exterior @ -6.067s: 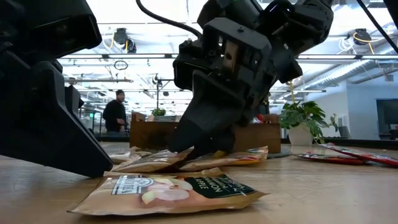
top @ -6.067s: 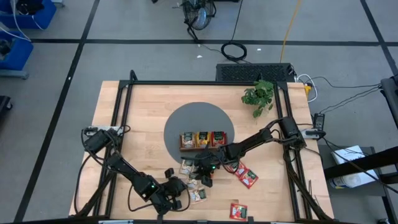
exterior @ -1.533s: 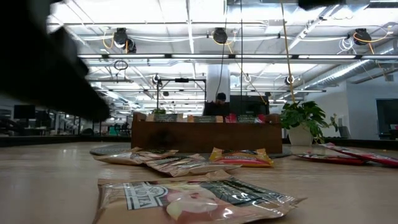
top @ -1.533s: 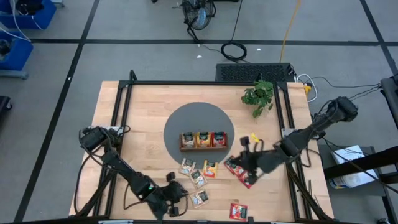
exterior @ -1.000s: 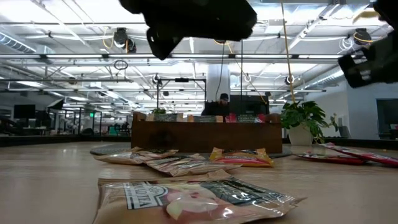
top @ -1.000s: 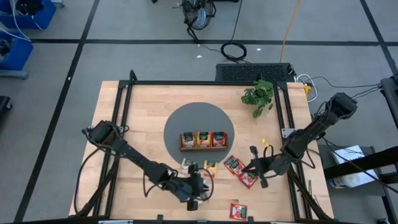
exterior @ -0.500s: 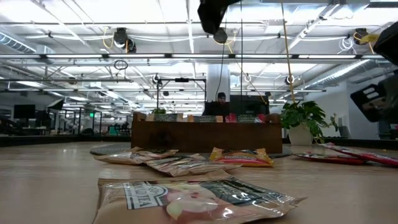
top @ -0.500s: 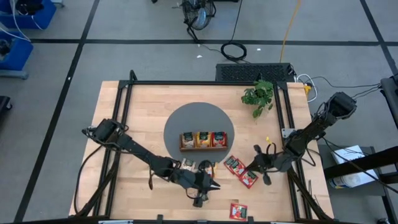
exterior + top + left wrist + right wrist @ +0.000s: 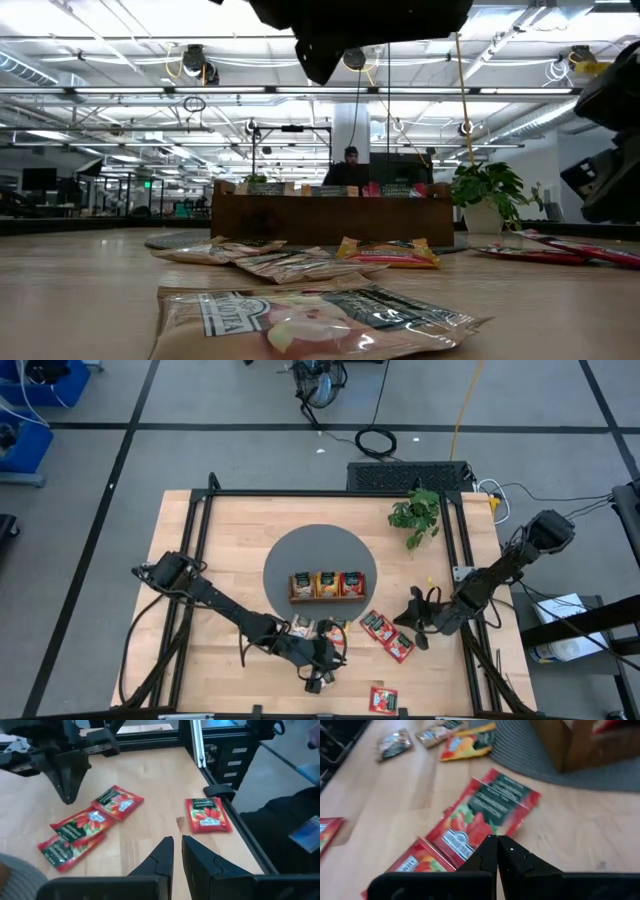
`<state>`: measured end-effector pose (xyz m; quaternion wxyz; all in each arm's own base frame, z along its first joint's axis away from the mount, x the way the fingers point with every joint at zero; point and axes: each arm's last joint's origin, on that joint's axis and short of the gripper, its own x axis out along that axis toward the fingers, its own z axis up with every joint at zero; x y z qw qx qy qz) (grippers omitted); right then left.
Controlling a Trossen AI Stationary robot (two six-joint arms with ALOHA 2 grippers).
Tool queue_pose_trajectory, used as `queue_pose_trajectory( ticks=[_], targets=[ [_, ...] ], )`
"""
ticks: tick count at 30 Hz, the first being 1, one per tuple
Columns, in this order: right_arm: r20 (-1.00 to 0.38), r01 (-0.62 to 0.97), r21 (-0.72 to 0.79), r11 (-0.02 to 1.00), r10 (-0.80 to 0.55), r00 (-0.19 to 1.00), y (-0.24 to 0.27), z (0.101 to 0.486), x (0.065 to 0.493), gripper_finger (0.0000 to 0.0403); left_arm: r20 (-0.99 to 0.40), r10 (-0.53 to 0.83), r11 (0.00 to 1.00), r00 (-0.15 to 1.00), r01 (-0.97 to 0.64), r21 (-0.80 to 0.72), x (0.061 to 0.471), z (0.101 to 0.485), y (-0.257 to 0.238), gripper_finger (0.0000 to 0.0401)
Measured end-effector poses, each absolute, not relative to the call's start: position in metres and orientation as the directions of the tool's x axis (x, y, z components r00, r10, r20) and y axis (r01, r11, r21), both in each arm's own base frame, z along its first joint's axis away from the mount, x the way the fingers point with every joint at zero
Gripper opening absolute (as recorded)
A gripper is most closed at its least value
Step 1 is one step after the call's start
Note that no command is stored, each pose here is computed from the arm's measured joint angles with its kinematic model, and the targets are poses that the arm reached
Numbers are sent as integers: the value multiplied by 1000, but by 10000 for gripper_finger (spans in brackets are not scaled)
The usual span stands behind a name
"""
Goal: Pick & Place Tea
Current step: Put the red tea bag into the right section of the wooden organizer
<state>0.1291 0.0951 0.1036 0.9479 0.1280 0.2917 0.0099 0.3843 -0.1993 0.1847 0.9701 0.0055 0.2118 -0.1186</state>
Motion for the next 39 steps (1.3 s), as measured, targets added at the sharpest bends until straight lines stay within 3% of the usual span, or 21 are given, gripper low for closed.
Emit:
queue_pose_trajectory(
  ticks=[10,17,29,39],
  targets=[
    [-623,176,286,942,43,781,96,84,131,0,-347,-296,955,890,270,-121,391,172,-208,42],
    [-574,137,351,926,98,813,107,78,139,0,-387,-287,955,876,231,-185,400,132,-206,42],
    [-569,63,347,936,157,807,139,73,173,0,-381,-314,935,870,212,-285,404,130,-202,42],
    [-591,45,376,925,203,781,140,79,172,0,-421,-342,928,840,232,-293,399,110,-216,42]
  ],
)
